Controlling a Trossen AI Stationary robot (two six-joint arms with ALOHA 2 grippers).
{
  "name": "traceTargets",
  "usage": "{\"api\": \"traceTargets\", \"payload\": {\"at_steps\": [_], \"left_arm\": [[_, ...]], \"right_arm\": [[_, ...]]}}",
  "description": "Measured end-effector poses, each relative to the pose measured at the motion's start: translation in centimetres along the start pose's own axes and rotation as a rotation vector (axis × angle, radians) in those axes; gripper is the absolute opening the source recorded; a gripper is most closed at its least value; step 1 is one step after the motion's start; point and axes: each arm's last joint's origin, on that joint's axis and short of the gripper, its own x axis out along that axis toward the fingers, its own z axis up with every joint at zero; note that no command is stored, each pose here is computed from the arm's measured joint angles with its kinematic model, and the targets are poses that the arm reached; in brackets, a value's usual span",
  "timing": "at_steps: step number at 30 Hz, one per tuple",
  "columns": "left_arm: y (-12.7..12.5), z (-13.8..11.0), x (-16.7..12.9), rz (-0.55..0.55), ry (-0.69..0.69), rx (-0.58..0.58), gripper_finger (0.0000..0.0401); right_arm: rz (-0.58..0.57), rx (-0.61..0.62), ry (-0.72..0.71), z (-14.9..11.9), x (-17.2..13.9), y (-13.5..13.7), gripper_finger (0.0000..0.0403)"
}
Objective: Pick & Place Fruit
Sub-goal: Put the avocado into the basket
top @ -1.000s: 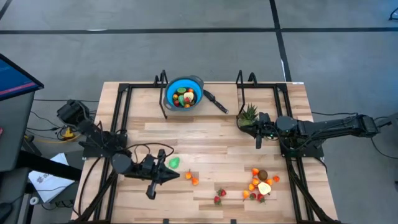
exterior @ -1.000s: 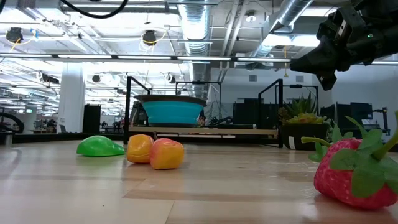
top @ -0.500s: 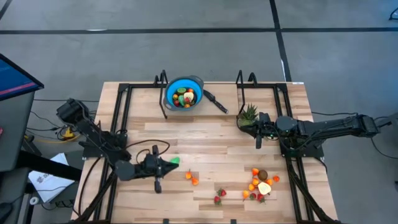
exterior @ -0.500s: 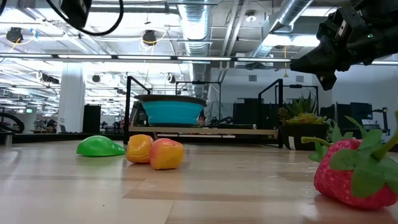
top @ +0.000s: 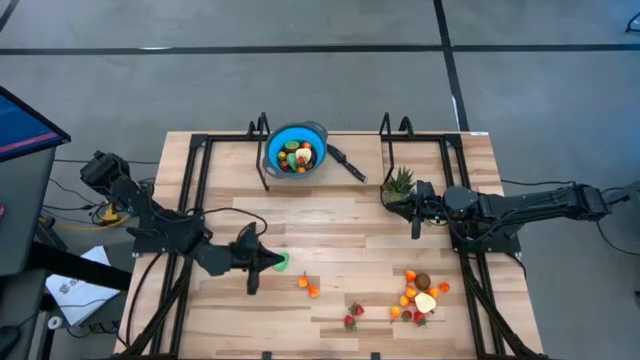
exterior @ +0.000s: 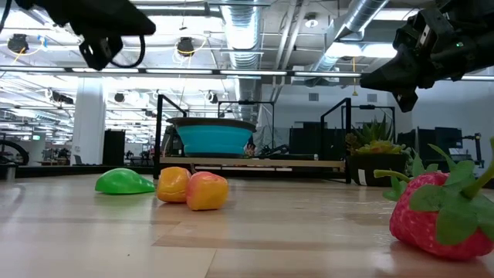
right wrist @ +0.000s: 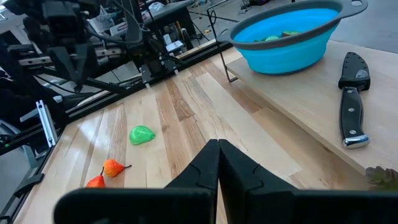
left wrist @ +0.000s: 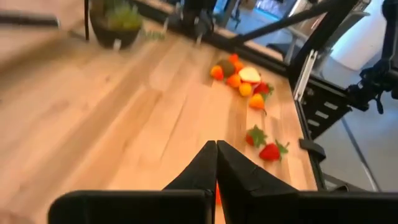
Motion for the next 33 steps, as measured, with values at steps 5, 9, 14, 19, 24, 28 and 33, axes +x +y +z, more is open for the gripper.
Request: {"api": "traceTargets", "payload": {"at_steps": [5,9,14,19,24,28,33], "left_arm": [[-0.3,0.8,0.7,-0.061,0.054,-0.087,0.0001],[-2.1,2.2,1.3,-0.124,0.055,-0.047,0.0000],[-2.9,2.6,2.0,-0.060,0.156,0.018,0.0000],[-1.0,1.6,2.2,0.092,0.390,-0.044,0.0000],[0.5,1.4,2.5,0.085,0.518,-0.118,0.0002],[1.0,1.8,2.8,0.088,0.517,-0.141,0.0003],[1.3,2.0,3.0,0.097,0.511,-0.139,0.0002]], "right_arm": [[-0.001,0.000,0.000,0.0,0.0,0.0,0.0001],[-0.003,0.000,0.001,0.0,0.0,0.0,0.0001],[-0.005,-0.003,0.006,-0.1,0.0,0.0,0.0001],[-0.012,-0.006,0.018,-0.2,0.0,-0.1,0.0001],[-0.014,-0.045,0.022,-0.2,0.0,-0.1,0.0001],[-0.013,-0.051,0.022,-0.2,0.0,-0.1,0.0001],[-0.014,-0.051,0.024,-0.2,0.0,-0.1,0.0001]]}}
